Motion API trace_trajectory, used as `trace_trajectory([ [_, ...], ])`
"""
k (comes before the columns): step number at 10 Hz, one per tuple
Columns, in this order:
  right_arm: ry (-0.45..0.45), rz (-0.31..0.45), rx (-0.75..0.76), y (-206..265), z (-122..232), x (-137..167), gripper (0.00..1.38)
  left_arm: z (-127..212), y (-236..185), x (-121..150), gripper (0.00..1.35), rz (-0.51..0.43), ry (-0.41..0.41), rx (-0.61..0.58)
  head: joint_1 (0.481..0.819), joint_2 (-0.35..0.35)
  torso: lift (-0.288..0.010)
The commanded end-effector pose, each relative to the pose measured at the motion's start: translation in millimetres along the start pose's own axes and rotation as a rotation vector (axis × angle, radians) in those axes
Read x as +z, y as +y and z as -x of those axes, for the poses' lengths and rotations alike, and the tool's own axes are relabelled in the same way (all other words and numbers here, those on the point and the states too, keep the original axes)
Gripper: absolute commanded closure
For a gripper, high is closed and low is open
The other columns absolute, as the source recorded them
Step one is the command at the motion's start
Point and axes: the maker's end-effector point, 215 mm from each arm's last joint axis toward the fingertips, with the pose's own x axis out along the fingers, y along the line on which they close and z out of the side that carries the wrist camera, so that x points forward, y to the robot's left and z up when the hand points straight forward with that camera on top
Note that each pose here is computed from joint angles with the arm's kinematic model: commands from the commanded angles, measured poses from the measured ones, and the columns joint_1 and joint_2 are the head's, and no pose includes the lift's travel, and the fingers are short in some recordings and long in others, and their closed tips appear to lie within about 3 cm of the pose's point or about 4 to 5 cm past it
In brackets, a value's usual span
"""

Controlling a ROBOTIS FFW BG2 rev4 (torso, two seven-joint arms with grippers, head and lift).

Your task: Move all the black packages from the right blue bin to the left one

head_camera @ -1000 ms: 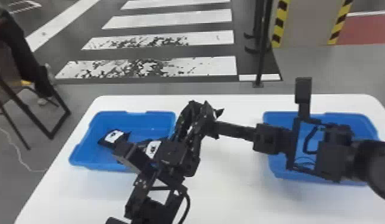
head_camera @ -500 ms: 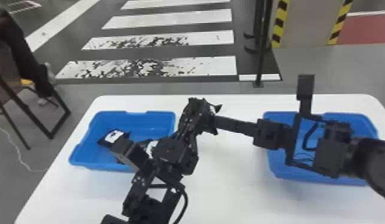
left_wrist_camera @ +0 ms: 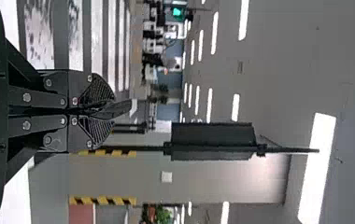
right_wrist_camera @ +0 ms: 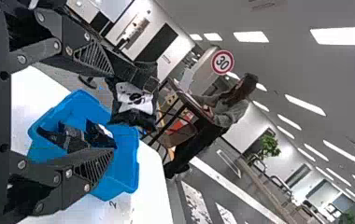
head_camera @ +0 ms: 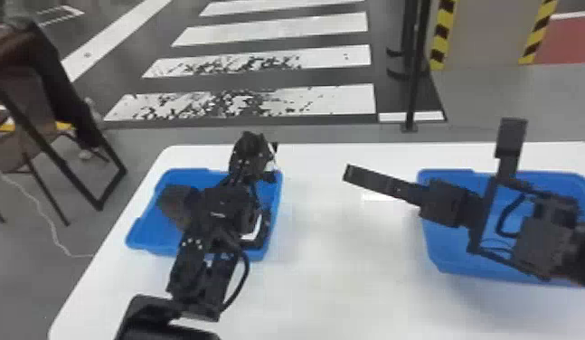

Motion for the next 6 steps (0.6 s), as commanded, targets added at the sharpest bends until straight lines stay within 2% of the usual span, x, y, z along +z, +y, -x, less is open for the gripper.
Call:
trace_trajectory([
  [1,-0.018,-0.015,-0.017,-7,10,-1,0.14,-5,57,-14,1.22,-0.114,0.018,0.098,0.681,0.239,-0.140],
  [3,-0.046,-0.026,-0.038,-16,21,2,0.14,-2,92,-39,1.19,-0.204,0.052,0.202,0.678,0.281,-0.140],
  [4,-0.066,-0.023,-0.051,-21,25,4,0.14,0,90,-49,0.78,-0.130,0.066,0.214,0.683,0.303,-0.140],
  [5,-0.077,0.007,-0.078,-27,31,8,0.14,1,75,-41,0.27,-0.046,0.022,0.200,0.690,0.305,-0.140],
  [6,-0.104,0.076,-0.141,-41,45,18,0.14,-1,56,-28,0.05,0.033,-0.031,0.174,0.695,0.291,-0.140],
])
